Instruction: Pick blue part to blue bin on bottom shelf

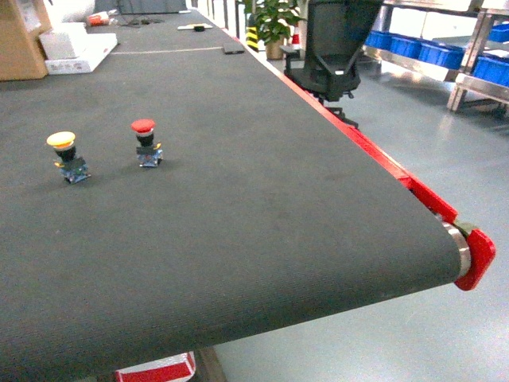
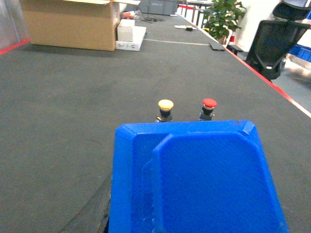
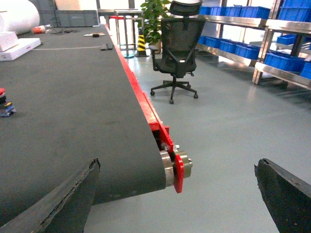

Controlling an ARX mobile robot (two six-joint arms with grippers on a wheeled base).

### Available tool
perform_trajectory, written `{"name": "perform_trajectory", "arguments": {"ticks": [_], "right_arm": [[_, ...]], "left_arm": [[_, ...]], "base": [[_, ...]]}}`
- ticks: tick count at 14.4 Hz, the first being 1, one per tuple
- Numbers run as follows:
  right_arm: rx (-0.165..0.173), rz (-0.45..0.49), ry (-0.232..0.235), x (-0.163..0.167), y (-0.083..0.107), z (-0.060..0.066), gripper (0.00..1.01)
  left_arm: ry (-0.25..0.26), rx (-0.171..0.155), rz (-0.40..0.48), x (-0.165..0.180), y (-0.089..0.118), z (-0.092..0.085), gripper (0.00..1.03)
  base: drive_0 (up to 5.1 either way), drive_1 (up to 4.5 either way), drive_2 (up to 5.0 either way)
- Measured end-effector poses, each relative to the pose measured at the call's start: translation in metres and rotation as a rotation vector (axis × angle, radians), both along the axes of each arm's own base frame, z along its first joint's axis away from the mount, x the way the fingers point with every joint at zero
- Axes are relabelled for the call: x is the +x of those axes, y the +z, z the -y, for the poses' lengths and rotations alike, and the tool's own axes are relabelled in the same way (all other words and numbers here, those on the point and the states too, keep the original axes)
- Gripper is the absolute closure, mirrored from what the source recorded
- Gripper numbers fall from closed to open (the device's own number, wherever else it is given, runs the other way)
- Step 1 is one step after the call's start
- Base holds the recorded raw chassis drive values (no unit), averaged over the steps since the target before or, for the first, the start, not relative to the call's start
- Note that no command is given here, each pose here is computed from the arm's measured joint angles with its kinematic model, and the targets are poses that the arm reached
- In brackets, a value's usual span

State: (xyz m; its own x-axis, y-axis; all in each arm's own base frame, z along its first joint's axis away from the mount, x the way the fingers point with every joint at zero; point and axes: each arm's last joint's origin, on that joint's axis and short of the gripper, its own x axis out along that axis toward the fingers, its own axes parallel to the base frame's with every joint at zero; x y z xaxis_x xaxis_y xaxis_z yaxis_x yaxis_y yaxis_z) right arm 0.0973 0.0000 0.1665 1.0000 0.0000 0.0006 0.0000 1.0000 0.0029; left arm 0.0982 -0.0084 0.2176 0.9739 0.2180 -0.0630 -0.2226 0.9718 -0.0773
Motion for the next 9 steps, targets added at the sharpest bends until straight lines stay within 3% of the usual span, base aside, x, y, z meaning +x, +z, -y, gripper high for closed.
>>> {"name": "perform_trajectory", "arguments": {"ticks": [9], "right_arm": [[0.000, 0.000, 0.000, 0.0000, 0.0000, 0.0000, 0.03]], "left_arm": [[0.000, 0.000, 0.000, 0.0000, 0.0000, 0.0000, 0.59]], "base": [[-1.6, -1.63, -1.6]]}}
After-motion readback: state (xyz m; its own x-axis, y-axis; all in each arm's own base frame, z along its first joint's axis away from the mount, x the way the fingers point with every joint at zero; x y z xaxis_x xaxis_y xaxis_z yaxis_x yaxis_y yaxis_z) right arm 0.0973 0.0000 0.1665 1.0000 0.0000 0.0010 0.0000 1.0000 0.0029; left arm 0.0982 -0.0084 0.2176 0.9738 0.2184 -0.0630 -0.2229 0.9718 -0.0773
